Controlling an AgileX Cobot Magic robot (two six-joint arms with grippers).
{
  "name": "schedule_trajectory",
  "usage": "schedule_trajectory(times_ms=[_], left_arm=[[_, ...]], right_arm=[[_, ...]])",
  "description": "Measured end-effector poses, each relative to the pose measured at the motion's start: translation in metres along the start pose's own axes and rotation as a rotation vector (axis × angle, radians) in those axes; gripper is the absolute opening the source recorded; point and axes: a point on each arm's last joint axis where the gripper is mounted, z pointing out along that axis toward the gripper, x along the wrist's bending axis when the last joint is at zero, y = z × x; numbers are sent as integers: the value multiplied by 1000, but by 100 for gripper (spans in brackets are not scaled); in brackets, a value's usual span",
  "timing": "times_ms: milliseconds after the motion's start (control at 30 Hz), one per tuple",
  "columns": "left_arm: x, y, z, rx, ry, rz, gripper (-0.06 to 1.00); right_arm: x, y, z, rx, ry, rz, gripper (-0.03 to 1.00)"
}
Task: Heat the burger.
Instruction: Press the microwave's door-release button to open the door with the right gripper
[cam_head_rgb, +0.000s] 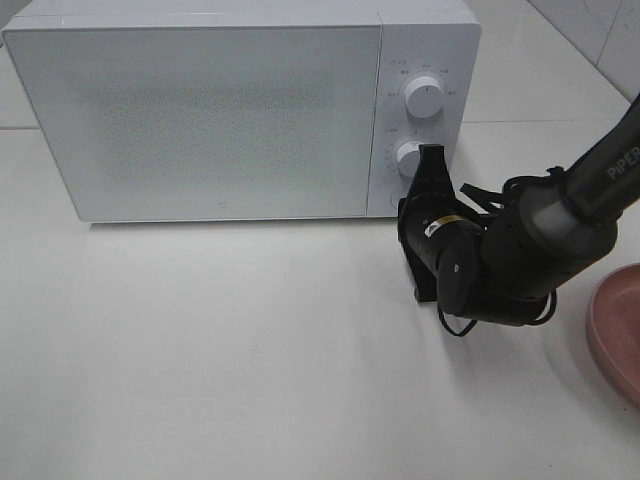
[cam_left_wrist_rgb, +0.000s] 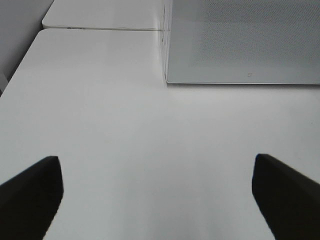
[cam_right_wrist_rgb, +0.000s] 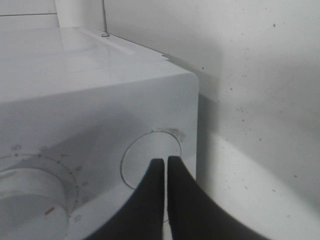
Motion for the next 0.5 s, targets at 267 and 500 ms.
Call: schedule_trajectory(times_ms=[267, 500], left_arm=[[0, 0, 0, 0, 1, 0, 97], [0, 0, 0, 0, 3, 1, 97]], right_arm=[[2, 0, 7, -6, 14, 15, 0], [4, 7, 10, -24, 15, 15, 0]])
